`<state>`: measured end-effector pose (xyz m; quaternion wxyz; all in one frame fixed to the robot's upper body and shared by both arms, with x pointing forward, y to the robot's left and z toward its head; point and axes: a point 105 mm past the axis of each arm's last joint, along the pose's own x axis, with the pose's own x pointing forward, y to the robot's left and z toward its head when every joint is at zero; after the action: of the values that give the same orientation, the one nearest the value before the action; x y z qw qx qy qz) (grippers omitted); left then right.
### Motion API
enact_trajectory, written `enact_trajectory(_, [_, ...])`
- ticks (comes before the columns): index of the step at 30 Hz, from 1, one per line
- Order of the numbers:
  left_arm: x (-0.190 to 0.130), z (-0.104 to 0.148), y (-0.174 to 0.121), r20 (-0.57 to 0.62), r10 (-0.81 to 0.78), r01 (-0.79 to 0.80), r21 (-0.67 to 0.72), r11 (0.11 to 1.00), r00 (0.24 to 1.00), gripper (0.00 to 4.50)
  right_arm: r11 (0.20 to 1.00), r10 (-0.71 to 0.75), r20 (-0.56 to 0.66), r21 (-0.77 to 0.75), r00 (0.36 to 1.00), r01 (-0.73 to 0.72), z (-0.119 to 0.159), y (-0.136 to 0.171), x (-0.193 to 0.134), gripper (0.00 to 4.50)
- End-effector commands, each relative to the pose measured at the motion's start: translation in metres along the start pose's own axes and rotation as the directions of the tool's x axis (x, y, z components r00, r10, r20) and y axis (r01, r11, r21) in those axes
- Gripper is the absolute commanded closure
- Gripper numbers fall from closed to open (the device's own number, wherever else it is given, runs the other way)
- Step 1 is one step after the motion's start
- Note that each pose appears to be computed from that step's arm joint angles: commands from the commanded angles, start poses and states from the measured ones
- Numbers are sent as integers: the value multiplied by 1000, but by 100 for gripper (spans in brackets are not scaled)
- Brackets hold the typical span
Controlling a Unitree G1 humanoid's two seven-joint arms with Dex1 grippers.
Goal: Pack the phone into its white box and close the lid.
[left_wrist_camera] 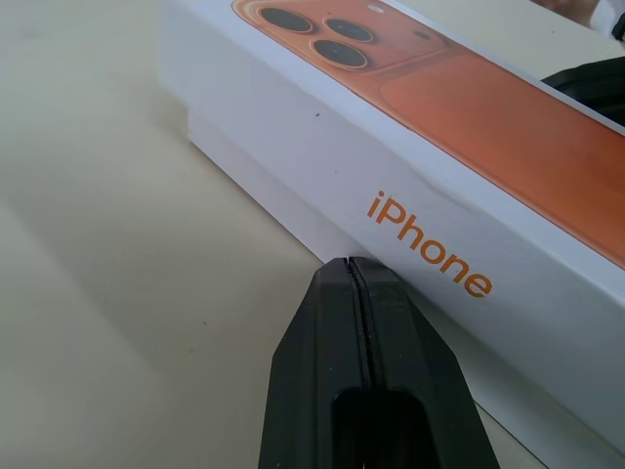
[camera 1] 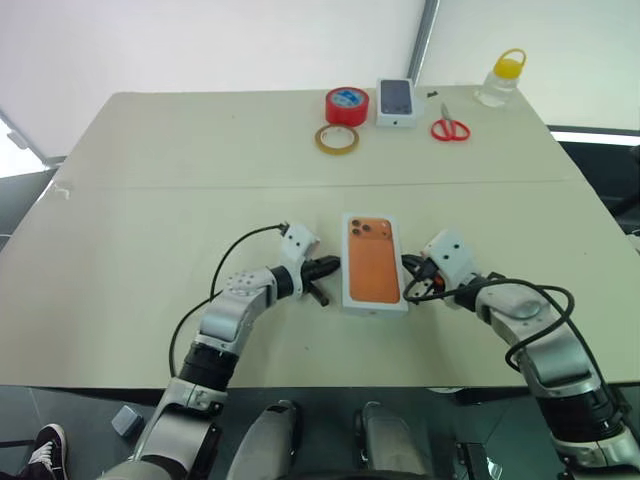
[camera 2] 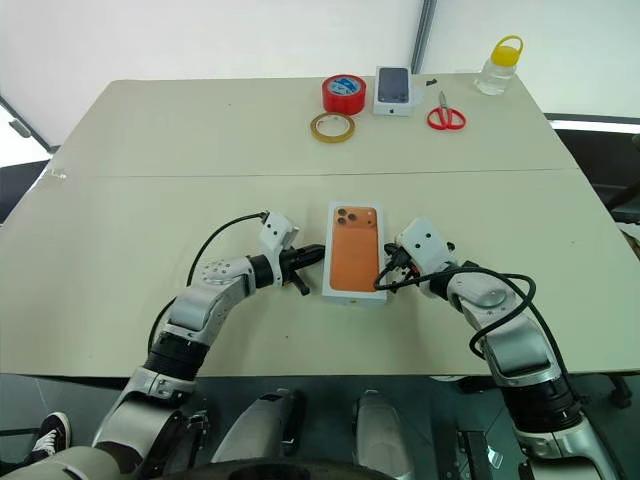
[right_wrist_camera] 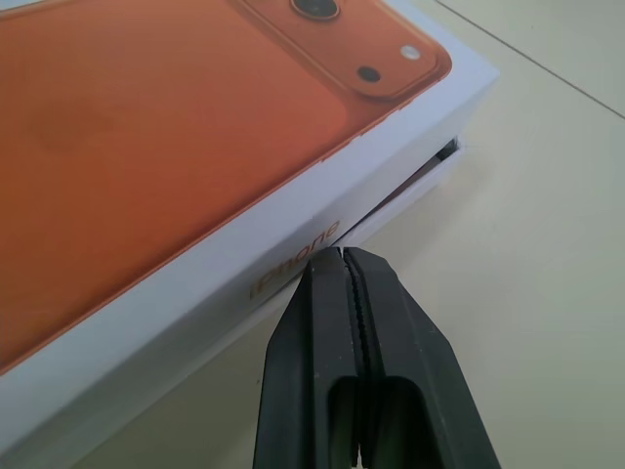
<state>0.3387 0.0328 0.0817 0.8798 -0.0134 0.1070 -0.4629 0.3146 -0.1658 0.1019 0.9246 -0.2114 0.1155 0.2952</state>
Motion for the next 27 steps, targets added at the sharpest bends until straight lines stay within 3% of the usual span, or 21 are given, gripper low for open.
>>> enact_trajectory(1, [-2, 9, -5, 29, -16, 15, 48, 999, 999, 450, 999, 0, 65, -54, 998, 4, 19, 0, -5, 447])
enact_trajectory(10, [-1, 10, 10, 46, 72, -73, 15, 997, 996, 450, 995, 6, 50, -98, 999, -1, 17, 5, -2, 447])
enact_trajectory(27, [10, 23, 1, 105, 29, -29, 7, 1000, 994, 450, 995, -27, 48, -95, 998, 31, 16, -1, 1, 447])
